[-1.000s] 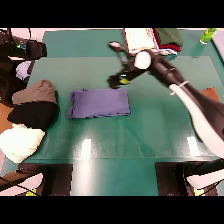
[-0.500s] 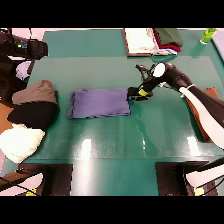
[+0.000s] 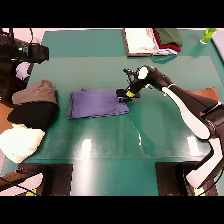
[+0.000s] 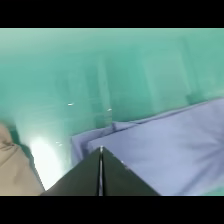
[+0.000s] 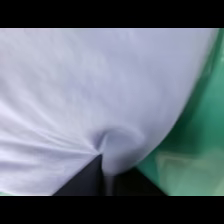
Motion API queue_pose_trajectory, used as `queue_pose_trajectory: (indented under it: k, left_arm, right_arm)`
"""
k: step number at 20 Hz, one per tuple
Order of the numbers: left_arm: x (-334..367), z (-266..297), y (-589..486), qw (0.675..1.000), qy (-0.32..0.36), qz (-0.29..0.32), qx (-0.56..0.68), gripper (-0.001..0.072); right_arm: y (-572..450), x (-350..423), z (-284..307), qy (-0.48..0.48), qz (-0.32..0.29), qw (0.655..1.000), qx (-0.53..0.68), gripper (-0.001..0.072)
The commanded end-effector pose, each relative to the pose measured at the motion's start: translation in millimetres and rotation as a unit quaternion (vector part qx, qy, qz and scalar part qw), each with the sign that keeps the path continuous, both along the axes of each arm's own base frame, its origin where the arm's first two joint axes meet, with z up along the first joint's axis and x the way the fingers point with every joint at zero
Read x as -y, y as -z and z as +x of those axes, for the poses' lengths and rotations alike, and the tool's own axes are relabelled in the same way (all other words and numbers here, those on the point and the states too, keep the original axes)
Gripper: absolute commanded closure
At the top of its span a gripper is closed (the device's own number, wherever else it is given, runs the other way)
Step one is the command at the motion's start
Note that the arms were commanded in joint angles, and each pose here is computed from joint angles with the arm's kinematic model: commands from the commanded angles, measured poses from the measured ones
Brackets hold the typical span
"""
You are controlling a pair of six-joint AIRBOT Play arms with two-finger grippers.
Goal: Fold the shirts.
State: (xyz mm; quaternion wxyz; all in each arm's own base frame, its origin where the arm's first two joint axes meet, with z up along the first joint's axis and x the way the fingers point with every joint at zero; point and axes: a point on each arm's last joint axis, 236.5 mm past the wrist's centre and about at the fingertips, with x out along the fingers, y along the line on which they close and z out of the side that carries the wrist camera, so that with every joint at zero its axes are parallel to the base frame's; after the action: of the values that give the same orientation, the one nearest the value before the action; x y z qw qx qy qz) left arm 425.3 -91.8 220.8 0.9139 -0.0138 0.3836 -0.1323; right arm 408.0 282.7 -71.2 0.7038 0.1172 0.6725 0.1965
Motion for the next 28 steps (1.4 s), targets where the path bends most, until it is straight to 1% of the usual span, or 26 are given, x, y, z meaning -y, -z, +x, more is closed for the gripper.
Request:
queue_pose_trajectory:
  k: [1,4,6,9,13,16,17,19,22,23,28]
  left_arm:
    - [22,-6,-1,1.0,0.027,-0.01,-0.002,0.0674]
    - [64,-19,0,0.997,0.079,-0.002,0.0,0.0674]
    - [91,-28,-2,0.993,0.118,0.002,0.009,0.0674]
    - [120,-33,-11,0.989,0.147,-0.006,0.033,0.0674]
    - [137,-32,-22,0.986,0.156,-0.021,0.06,0.0673]
    - [140,-33,-24,0.985,0.158,-0.03,0.061,0.0674]
    - [141,-32,-25,0.985,0.157,-0.031,0.062,0.0674]
    - [141,-32,-26,0.985,0.157,-0.033,0.063,0.0674]
    - [141,-32,-25,0.985,0.157,-0.033,0.062,0.0673]
    - [141,-32,-25,0.985,0.157,-0.033,0.063,0.0673]
    - [141,-34,-24,0.985,0.158,-0.032,0.059,0.0673]
  right_arm:
    - [-9,3,15,-0.004,-0.007,0.999,0.04,0.0692]
    - [-48,59,43,0.013,-0.058,0.992,0.11,0.0692]
    - [-82,127,56,0.055,-0.094,0.986,0.13,0.0692]
    - [-130,239,58,0.135,-0.136,0.969,0.154,0.0692]
    - [-180,381,38,0.282,-0.161,0.928,0.182,0.0692]
    - [-189,457,8,0.352,-0.18,0.902,0.172,0.0693]
    - [-189,473,-1,0.37,-0.181,0.896,0.167,0.0693]
    - [-190,489,-8,0.398,-0.159,0.888,0.166,0.0692]
    - [-199,490,-4,0.423,-0.11,0.881,0.181,0.0693]
    - [-205,488,-1,0.423,-0.102,0.881,0.187,0.0693]
    - [-277,482,7,0.403,-0.111,0.873,0.251,0.0693]
